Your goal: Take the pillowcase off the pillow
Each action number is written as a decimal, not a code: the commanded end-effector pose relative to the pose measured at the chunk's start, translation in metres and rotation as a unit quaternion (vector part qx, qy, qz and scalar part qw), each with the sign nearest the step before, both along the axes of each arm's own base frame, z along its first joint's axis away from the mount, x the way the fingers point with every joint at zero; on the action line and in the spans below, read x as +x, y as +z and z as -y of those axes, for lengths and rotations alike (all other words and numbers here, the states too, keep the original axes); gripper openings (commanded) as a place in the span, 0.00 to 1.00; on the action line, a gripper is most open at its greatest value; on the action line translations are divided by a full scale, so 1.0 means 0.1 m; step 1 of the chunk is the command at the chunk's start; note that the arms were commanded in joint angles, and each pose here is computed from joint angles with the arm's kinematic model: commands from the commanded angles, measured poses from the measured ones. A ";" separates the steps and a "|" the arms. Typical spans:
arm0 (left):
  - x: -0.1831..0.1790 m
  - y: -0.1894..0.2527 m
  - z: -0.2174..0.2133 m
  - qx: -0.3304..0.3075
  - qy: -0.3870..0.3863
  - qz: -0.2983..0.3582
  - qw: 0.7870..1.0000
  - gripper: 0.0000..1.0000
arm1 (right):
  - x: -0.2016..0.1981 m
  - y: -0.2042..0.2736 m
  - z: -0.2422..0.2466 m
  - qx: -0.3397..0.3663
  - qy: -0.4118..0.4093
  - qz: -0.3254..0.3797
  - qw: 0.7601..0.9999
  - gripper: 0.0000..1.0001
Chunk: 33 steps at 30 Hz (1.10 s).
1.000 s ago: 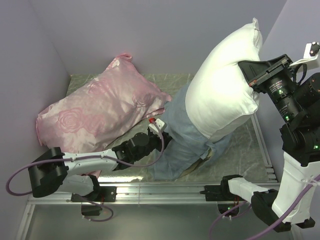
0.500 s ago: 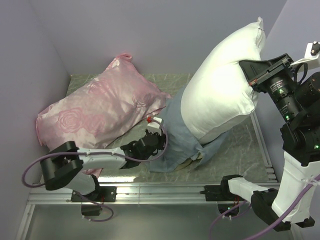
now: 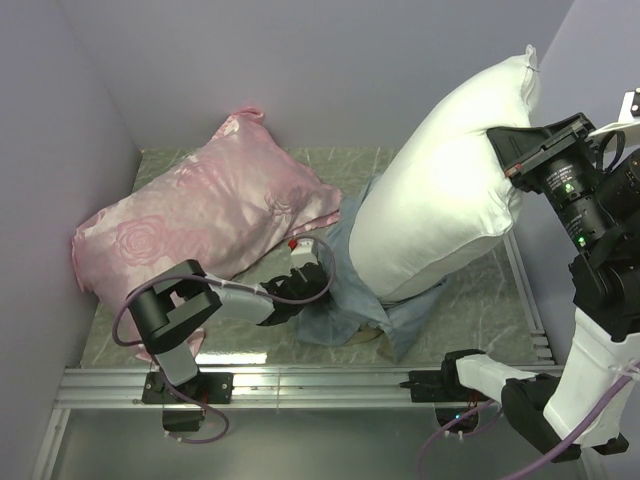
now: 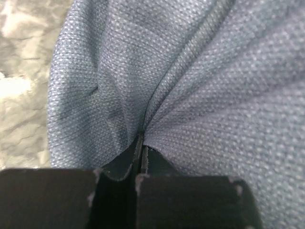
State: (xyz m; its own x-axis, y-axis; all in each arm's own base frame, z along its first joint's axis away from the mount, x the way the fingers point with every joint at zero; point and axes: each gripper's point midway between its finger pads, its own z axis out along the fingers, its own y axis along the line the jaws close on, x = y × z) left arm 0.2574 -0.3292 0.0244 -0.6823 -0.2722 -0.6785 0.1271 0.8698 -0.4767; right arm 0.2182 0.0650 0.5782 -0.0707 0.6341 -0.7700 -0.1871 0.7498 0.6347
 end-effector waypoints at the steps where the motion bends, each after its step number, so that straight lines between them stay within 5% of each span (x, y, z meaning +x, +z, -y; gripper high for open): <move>1: -0.09 -0.31 -0.22 0.050 0.009 -0.066 0.996 0.00 | -0.65 1.30 0.21 0.050 -0.035 0.250 0.966 0.00; 6: -0.02 -0.29 -0.30 0.032 -0.005 -0.088 0.996 0.00 | -0.65 1.34 0.18 0.058 -0.027 0.255 0.965 0.00; 9: -0.09 0.09 -0.20 -0.010 -0.042 -0.051 0.998 0.32 | -0.50 1.24 0.13 0.051 -0.018 0.238 0.970 0.00; 13: -0.19 0.82 -0.09 -0.006 -0.077 0.013 0.997 0.62 | -0.29 1.01 0.03 0.043 0.005 0.211 0.977 0.00; 22: -0.59 3.17 -0.14 -0.116 -0.097 0.214 0.965 0.77 | 0.17 0.48 -0.24 0.027 0.061 0.136 0.988 0.00; 24: -0.64 3.70 -0.08 -0.135 -0.094 0.257 0.952 0.99 | 0.23 0.37 -0.38 0.023 0.081 0.120 0.989 0.00; 33: -0.85 4.61 0.28 -0.067 -0.032 0.374 0.924 0.99 | 0.75 -0.14 -0.91 -0.019 0.093 0.029 0.995 0.00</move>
State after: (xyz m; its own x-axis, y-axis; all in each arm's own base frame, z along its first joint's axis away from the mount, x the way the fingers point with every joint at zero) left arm 0.1606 -0.3709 0.4752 -0.1825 -0.4144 -0.8916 0.6104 0.6632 -0.4331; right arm 0.2790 0.1522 0.5514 -0.2042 0.5753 -0.7921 -0.3554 0.7103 0.6076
